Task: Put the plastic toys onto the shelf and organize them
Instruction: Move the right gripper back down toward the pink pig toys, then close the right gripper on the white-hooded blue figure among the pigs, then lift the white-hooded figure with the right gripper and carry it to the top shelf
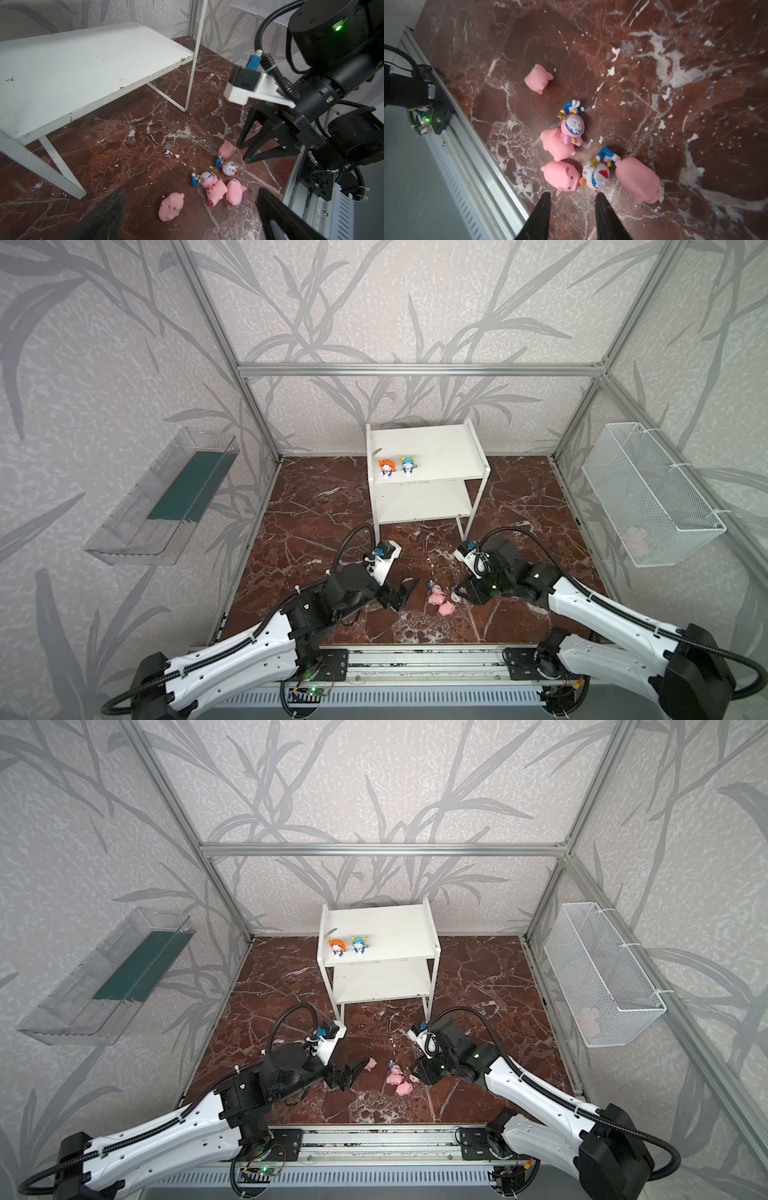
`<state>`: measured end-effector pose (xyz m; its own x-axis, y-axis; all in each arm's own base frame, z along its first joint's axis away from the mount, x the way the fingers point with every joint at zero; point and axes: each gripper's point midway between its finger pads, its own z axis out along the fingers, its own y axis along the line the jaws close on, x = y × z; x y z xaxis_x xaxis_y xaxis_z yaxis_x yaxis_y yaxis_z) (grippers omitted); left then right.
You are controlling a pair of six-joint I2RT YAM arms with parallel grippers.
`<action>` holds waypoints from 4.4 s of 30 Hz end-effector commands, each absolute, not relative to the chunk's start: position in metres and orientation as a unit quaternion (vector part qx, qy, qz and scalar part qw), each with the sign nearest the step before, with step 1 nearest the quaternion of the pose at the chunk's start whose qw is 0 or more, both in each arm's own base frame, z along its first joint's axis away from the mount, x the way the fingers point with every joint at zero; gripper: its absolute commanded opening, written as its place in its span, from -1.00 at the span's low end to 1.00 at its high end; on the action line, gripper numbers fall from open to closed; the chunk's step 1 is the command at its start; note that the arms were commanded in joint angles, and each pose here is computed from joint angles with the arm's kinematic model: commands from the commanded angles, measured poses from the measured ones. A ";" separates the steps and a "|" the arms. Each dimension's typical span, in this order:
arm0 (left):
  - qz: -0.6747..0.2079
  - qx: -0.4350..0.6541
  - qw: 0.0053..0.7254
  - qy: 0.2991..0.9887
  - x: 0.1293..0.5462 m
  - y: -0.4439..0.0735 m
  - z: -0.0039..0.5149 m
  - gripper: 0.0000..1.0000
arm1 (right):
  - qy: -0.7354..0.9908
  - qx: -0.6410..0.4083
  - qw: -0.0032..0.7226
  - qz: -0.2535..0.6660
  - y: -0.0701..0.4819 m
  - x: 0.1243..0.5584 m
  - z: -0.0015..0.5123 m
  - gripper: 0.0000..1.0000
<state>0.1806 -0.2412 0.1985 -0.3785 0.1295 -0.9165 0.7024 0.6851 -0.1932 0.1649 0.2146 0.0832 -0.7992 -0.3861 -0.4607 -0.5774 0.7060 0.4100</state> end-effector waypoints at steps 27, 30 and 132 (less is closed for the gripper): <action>-0.312 0.245 0.492 0.775 0.178 -0.238 0.196 0.99 | 0.950 -0.184 0.122 0.221 0.209 0.174 0.026 -0.54; -0.312 0.247 0.493 0.774 0.178 -0.238 0.197 0.98 | 0.942 -0.200 0.122 0.239 0.229 0.175 0.027 -0.55; -0.314 0.237 0.484 0.782 0.162 -0.213 0.186 0.98 | 0.886 -0.334 0.176 0.269 0.276 0.187 0.073 -0.55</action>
<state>0.1636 -0.2174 0.1891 -0.4095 0.0659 -0.9099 0.6841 0.6821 -0.2585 0.1843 0.2726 0.0484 -0.7753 -0.4955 -0.3917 -0.6267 0.6812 0.3786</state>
